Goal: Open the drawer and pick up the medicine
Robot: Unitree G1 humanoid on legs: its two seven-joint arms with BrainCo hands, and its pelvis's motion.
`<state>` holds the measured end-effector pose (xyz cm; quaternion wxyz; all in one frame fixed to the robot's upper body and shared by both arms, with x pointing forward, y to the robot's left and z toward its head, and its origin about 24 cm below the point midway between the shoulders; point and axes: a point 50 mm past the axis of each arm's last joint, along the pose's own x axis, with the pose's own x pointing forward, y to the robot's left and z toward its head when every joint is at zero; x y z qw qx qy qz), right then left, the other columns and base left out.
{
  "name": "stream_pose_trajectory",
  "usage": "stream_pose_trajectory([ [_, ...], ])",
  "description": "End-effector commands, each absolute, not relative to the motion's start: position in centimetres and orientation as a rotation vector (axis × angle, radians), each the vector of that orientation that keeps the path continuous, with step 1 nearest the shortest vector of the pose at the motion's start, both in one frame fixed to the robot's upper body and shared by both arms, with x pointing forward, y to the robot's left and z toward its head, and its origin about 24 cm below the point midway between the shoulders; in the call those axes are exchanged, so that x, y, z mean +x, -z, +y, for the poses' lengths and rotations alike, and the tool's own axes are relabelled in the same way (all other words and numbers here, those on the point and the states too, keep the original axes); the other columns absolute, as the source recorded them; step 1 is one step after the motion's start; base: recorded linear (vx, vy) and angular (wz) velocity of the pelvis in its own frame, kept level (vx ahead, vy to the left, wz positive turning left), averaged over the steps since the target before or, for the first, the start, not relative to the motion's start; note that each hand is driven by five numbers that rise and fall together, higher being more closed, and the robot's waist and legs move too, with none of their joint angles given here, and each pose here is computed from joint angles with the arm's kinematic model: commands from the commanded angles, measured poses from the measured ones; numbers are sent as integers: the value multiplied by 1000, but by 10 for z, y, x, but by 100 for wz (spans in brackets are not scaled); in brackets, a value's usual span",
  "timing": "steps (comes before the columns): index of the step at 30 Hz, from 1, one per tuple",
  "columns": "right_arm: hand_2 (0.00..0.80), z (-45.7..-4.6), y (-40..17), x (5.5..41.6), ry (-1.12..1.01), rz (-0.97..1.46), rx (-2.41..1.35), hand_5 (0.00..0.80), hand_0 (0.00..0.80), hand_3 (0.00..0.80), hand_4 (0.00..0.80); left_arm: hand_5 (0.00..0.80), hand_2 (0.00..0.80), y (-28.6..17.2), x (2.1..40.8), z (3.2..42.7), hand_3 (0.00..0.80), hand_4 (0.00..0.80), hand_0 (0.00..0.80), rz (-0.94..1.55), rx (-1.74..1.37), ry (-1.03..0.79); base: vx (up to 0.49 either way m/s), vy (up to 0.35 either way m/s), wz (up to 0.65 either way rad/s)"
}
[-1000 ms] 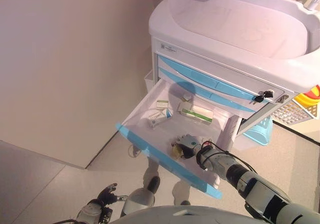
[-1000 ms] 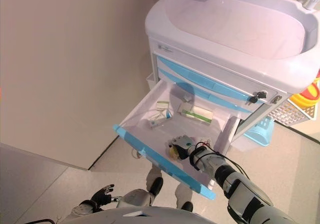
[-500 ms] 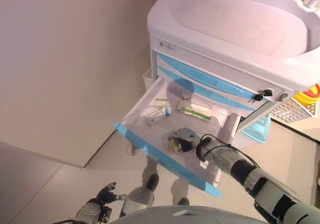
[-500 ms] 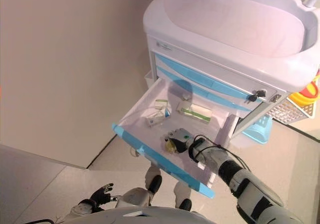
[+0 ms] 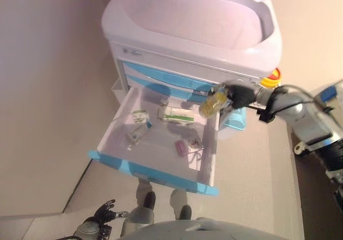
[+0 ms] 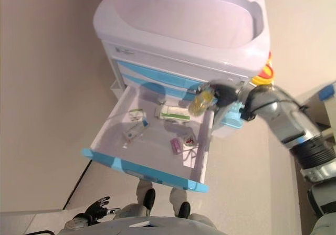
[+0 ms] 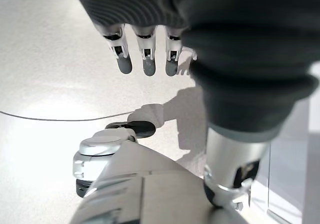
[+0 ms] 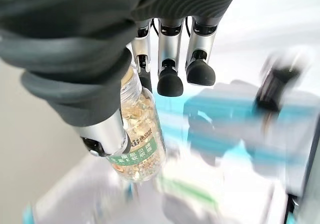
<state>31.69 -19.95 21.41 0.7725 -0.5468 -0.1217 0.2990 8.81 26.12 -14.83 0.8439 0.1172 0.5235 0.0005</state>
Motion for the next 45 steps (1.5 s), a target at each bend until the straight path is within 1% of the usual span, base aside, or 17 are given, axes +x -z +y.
stream_pose_trajectory([
  [1,800,-204,-268,323,-524,-446,-1060,800,800,800,800,0,0,151,87,257,0,0,0,1128,274,39,38,31,-12],
  [3,800,-210,-285,328,-446,-480,-1013,800,800,800,800,0,0,152,86,257,0,0,0,1135,278,42,51,29,-12],
  [6,800,-230,-324,336,-257,-535,-949,800,800,800,800,0,0,151,85,260,0,0,0,1147,291,48,57,30,-2],
  [9,800,-252,-352,341,-87,-535,-941,800,800,800,800,0,0,151,86,262,0,0,0,1155,298,53,39,22,1],
  [11,800,-267,-364,344,-2,-503,-937,800,800,800,800,0,0,150,85,264,0,0,0,1160,303,52,31,14,3],
  [12,800,-266,-365,344,-3,-504,-939,800,800,800,800,0,0,151,85,263,0,0,0,1159,300,53,46,14,9],
  [13,800,-281,-373,345,69,-451,-946,800,800,800,800,0,0,150,84,266,0,0,0,1167,308,50,44,15,11],
  [21,800,-313,-384,353,240,-253,-996,800,800,800,800,0,0,149,80,270,0,0,0,1175,318,48,47,24,10],
  [26,800,-324,-385,355,304,-109,-1085,800,800,800,800,0,0,148,80,271,0,0,0,1163,322,39,32,27,21],
  [31,800,-324,-385,358,315,-5,-1150,800,800,800,800,0,0,145,80,277,0,0,0,1144,314,6,19,19,17],
  [36,800,-326,-382,359,316,101,-1171,800,800,800,800,0,0,140,89,284,0,0,0,1103,315,-19,-28,-24,13],
  [45,800,-323,-380,361,257,212,-1226,800,800,800,800,0,0,136,92,289,0,0,0,1070,324,-28,0,-15,6],
])
